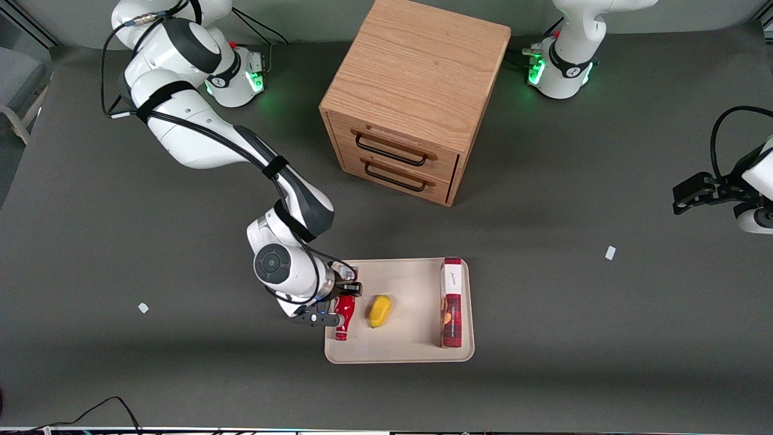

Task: Place coke bottle on tray
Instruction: 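Carry the bottle over the cream tray beside the lemon, then lower the bottle onto the tray and open the right gripper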

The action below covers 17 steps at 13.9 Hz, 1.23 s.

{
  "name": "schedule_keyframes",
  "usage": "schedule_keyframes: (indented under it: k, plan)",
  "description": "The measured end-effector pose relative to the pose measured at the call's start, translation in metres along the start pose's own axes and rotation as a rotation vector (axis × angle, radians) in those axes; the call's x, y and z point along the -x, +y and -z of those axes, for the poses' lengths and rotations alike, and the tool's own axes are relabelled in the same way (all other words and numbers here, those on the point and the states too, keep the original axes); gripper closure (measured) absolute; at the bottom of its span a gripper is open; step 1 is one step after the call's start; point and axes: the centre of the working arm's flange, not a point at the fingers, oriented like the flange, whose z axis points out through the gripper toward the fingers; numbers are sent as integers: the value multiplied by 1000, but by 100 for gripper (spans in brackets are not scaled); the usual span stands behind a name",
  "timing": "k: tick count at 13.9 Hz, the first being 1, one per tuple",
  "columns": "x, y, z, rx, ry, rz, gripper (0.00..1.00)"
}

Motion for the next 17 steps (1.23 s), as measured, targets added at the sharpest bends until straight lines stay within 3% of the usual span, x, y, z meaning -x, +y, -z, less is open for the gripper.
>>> schedule_keyframes:
  k: [6,7,11,17]
  plan:
    - [-2,6,-15,3,5,-1,45]
    - [-2,7,-17,-1,9,-3,41]
    - [-7,6,-11,-13,27,-6,2]
    - [-9,6,-9,-8,38,0,0]
